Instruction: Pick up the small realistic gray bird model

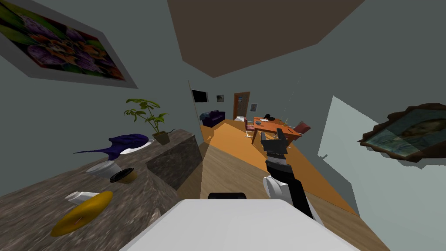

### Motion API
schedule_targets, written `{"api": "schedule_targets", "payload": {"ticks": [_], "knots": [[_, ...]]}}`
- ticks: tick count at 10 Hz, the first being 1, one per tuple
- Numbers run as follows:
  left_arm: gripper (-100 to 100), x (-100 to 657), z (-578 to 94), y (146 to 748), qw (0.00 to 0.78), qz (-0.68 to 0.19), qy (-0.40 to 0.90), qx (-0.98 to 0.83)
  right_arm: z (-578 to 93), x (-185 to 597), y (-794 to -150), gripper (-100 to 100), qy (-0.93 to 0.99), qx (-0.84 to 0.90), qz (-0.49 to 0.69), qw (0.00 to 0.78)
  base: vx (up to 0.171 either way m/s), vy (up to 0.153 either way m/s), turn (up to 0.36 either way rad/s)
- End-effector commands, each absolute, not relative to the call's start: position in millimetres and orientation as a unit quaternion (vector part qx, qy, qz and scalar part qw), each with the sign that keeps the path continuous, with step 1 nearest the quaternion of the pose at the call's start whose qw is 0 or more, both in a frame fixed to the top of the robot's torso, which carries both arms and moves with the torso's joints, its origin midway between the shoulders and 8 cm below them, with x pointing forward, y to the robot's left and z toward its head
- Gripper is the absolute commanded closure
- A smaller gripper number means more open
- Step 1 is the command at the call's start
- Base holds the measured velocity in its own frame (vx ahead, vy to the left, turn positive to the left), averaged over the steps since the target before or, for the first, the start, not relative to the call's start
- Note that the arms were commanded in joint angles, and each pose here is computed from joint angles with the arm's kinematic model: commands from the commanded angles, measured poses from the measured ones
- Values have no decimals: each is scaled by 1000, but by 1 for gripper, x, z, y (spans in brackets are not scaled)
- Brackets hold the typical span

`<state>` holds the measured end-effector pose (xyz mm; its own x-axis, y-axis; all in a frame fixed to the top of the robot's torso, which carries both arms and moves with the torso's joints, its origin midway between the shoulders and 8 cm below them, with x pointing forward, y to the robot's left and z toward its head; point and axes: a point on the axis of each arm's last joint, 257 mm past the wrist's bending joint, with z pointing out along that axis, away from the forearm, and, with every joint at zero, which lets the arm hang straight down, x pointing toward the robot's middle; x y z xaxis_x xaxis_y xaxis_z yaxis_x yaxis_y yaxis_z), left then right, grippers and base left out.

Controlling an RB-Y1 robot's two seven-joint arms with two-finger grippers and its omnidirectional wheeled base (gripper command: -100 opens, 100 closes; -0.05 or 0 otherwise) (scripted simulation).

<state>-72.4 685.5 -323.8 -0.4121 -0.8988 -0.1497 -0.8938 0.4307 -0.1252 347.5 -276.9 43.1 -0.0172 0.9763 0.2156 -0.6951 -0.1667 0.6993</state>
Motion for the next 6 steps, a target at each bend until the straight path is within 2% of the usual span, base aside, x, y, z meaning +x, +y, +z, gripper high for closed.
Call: {"api": "schedule_targets", "payload": {"ticks": [1,6], "knots": [[-100,-79,-332,682,97,-13,839,-535,43,347,-277,0,206,342,683,612,24,15,-33],[-100,-92,-350,672,96,-15,837,-539,43,347,-277,0,206,342,683,612,31,34,-21]]}}
